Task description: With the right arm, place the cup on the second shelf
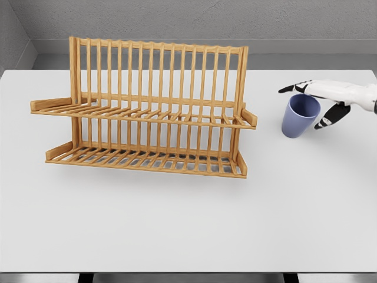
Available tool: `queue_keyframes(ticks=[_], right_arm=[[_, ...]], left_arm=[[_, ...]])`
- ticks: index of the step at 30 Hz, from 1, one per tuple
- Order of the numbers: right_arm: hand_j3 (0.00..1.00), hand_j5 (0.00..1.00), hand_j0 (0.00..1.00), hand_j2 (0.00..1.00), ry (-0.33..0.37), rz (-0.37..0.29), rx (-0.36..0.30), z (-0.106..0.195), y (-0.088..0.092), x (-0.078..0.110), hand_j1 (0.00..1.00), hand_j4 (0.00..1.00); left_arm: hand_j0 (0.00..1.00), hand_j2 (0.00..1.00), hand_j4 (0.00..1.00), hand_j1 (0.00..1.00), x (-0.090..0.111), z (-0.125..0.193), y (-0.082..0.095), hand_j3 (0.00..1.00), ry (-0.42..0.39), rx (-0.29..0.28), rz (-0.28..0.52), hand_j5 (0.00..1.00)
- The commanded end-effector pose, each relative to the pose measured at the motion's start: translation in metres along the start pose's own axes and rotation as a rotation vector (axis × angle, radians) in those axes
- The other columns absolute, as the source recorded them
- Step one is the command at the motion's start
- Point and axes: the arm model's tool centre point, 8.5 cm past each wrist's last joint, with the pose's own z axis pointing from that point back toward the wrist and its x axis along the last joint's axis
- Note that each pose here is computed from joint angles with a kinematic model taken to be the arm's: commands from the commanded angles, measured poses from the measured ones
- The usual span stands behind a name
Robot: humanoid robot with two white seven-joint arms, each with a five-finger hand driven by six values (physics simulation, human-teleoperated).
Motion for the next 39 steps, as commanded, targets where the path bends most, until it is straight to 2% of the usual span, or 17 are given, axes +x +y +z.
queue_keyframes(ticks=[1, 9, 12, 18, 24, 39], right_arm=[[1.00, 1.00, 1.00, 1.00, -0.003, -0.017, 0.008, -0.006, 0.005, -0.001, 1.00, 1.00], [1.00, 1.00, 1.00, 1.00, 0.006, -0.024, 0.026, -0.008, 0.010, -0.004, 1.00, 1.00], [0.77, 0.77, 0.77, 0.77, 0.010, -0.023, 0.027, -0.007, 0.010, -0.005, 0.77, 0.77], [0.68, 0.68, 0.68, 0.68, 0.008, -0.022, 0.033, -0.008, 0.012, -0.004, 0.68, 0.68], [0.68, 0.68, 0.68, 0.68, 0.006, -0.017, 0.030, -0.008, 0.010, -0.003, 0.68, 0.68], [0.68, 0.68, 0.68, 0.68, 0.009, 0.058, -0.016, 0.013, -0.024, 0.004, 0.68, 0.68]], left_arm=[[1.00, 1.00, 1.00, 1.00, -0.001, 0.000, 0.000, 1.00, 0.001, 0.000, 0.001, 1.00], [1.00, 1.00, 1.00, 1.00, -0.001, 0.000, 0.000, 1.00, 0.001, 0.000, 0.001, 1.00], [1.00, 1.00, 1.00, 1.00, -0.001, 0.000, 0.000, 1.00, 0.001, 0.000, 0.001, 1.00], [1.00, 1.00, 1.00, 1.00, -0.001, 0.000, 0.000, 1.00, 0.001, 0.000, 0.001, 1.00], [1.00, 1.00, 1.00, 1.00, -0.001, 0.000, 0.000, 1.00, 0.001, 0.000, 0.001, 1.00], [1.00, 1.00, 1.00, 1.00, -0.001, 0.000, 0.000, 1.00, 0.001, 0.000, 0.001, 1.00]])
